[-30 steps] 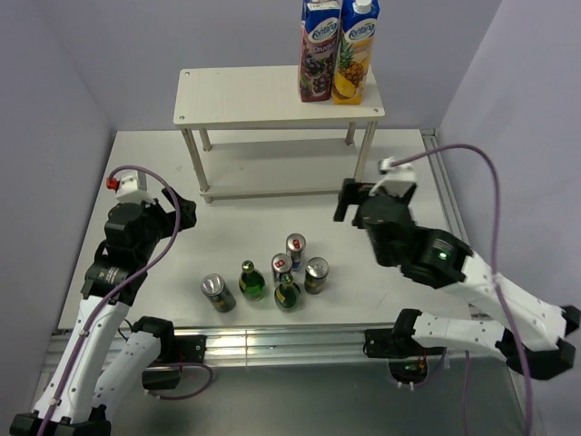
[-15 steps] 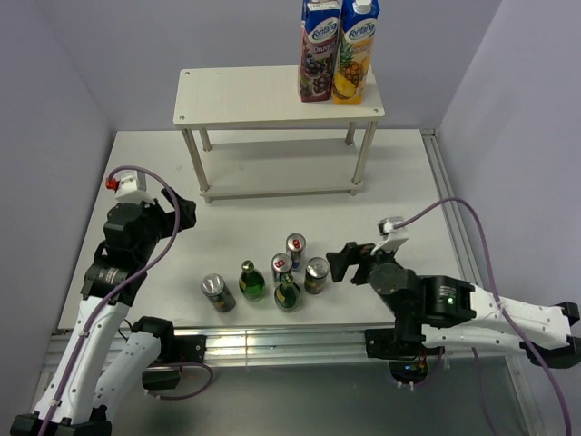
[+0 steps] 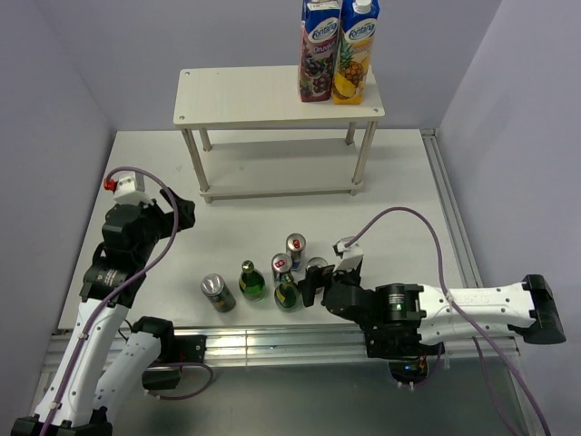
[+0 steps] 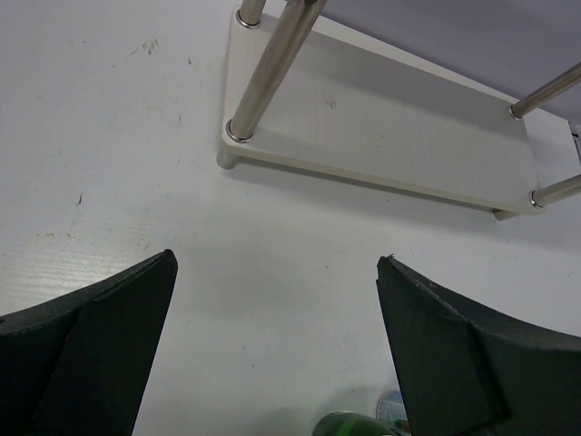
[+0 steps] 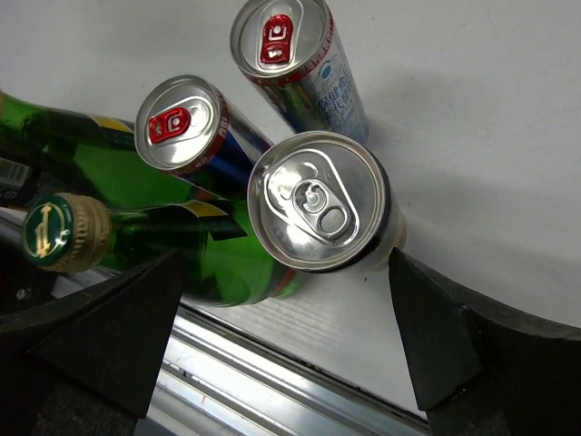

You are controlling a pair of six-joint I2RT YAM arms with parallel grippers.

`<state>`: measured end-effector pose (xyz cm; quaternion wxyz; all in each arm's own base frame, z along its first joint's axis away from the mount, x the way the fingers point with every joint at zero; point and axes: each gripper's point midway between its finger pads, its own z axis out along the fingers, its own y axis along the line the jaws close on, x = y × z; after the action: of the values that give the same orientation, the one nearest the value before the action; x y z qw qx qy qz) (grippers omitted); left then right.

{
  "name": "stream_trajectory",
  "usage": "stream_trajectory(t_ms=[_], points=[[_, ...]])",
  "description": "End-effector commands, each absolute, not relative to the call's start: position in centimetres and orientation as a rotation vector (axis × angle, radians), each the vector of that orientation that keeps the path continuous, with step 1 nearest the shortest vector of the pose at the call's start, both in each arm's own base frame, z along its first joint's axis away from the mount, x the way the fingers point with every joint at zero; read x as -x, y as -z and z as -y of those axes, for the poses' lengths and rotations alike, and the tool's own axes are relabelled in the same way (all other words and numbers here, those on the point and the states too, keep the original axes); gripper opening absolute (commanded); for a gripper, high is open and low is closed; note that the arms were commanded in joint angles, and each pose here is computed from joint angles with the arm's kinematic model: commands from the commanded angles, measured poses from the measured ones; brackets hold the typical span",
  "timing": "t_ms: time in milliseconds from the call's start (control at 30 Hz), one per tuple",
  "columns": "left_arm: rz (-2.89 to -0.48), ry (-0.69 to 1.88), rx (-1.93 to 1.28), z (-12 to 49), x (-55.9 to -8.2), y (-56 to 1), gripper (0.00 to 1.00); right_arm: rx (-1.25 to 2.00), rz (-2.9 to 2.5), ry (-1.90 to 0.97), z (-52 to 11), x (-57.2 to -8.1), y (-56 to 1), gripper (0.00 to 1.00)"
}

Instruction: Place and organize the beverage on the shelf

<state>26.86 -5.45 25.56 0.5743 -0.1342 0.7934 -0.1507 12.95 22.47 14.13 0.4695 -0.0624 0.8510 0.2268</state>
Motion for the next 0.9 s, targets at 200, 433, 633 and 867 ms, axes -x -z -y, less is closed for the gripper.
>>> stream_trajectory(t_ms=[200,433,633,867], points=[[-1.788,0.365,0.283,5.4,-26.9,-27.9,0.99,-0.02,-2.003,-0.342,-21.9,-15.6,-12.8,1.0],[-1.784,0.368,0.281,5.4,-26.7,-27.9,0.99,-0.113,-1.926,-0.254,-20.9,-16.9,-12.3,0.99],[-1.781,0.368,0.281,5.4,-26.7,-28.0,0.99,-0.149,-1.858,-0.2,-20.7,-17.8,-11.8,0.9],[-1.776,0.368,0.279,5.4,-26.6,-28.2,0.99,-0.164,-1.832,-0.135,-20.6,-18.2,-11.7,0.25]])
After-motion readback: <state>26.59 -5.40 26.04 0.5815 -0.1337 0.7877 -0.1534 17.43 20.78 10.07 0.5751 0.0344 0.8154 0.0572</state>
